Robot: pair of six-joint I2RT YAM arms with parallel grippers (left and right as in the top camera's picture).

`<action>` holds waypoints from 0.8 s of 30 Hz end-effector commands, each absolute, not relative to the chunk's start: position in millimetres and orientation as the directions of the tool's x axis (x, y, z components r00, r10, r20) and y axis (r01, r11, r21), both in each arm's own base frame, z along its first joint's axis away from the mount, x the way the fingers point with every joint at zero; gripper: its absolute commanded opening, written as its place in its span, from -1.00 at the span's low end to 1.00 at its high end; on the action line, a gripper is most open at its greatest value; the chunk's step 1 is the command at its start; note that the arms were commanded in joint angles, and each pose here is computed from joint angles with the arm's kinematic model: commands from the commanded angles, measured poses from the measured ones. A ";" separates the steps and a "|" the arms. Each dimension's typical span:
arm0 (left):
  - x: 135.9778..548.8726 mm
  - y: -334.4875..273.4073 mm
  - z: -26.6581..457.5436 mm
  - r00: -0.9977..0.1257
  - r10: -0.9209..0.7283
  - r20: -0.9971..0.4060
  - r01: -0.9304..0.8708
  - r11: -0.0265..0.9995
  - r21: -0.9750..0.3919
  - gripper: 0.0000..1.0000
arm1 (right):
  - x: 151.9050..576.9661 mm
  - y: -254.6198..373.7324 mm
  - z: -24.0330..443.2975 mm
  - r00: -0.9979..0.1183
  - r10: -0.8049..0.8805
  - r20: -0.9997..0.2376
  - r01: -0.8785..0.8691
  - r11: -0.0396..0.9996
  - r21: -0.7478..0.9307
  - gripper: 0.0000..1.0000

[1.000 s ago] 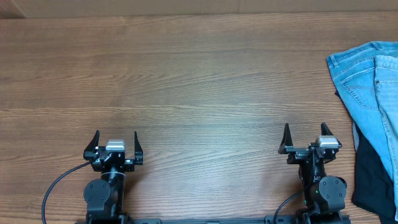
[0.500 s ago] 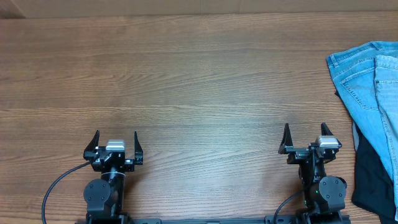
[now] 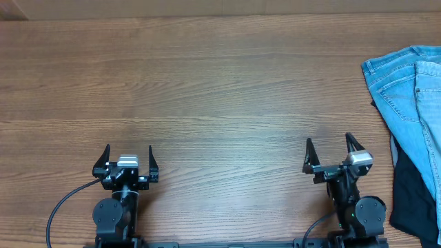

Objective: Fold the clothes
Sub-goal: 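Move the right gripper toward the pile of blue jeans at right, then lower the right gripper onto the jeans and pinch the waistband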

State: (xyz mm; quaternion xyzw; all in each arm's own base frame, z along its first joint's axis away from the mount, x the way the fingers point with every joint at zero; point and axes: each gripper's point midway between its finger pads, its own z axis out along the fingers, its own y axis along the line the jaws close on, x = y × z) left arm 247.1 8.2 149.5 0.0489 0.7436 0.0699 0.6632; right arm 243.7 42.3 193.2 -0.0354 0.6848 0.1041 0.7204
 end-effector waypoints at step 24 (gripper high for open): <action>247.2 8.7 149.2 -0.117 0.184 -0.976 -0.024 0.982 0.188 1.00 | 173.7 -48.8 514.5 0.532 0.224 -0.816 0.146 0.925 0.350 1.00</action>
